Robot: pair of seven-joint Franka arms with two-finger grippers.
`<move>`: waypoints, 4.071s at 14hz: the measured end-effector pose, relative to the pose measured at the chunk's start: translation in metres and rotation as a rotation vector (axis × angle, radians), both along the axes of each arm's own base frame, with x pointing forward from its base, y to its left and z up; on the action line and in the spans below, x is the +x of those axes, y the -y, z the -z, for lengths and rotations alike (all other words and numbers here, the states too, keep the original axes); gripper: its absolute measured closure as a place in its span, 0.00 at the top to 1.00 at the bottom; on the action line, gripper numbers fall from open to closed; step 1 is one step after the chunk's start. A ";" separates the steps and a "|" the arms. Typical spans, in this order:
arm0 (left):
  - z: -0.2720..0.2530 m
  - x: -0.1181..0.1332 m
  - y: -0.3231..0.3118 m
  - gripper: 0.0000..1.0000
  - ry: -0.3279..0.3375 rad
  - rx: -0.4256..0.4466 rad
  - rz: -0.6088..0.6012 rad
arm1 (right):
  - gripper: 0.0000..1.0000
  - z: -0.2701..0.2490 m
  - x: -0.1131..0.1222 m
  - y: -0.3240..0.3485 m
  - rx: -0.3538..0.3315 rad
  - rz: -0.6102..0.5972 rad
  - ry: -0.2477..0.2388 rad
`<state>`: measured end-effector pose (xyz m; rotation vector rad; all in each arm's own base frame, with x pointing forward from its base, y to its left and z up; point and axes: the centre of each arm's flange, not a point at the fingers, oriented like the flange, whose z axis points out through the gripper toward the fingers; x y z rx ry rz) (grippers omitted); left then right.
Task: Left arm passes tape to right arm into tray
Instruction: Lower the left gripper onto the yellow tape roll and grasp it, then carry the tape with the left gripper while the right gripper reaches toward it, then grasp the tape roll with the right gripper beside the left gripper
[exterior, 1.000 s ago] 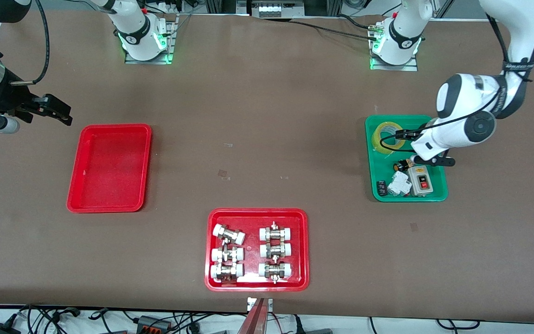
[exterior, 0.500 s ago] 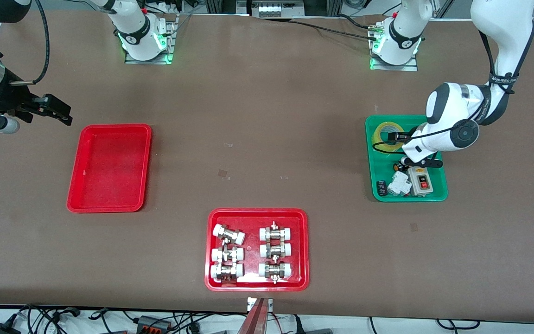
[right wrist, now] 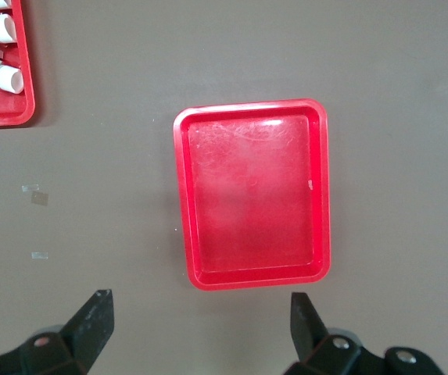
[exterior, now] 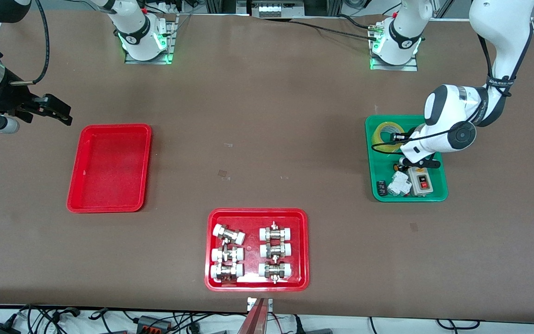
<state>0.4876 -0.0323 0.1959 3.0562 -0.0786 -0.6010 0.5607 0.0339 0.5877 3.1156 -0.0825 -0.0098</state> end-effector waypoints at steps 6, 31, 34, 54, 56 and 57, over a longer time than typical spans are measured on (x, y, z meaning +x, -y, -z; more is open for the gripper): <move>0.001 -0.005 -0.006 0.21 -0.018 0.003 -0.012 | 1.00 0.000 0.000 0.000 0.000 0.000 0.000; -0.185 0.090 0.368 0.21 0.163 -0.172 0.003 | 1.00 0.007 -0.001 -0.007 0.002 -0.010 -0.035; -0.166 0.092 0.400 0.21 0.157 -0.233 -0.170 | 1.00 0.033 0.007 -0.016 0.062 -0.006 -0.094; -0.148 0.095 0.521 0.21 0.009 -0.463 -1.068 | 1.00 0.236 0.078 -0.140 0.898 -0.236 -0.102; -0.146 0.095 0.521 0.21 -0.003 -0.457 -1.083 | 1.00 0.247 0.081 -0.150 0.902 -0.256 -0.082; -0.145 0.095 0.521 0.21 -0.004 -0.455 -1.085 | 1.00 0.250 0.084 -0.151 0.905 -0.263 -0.076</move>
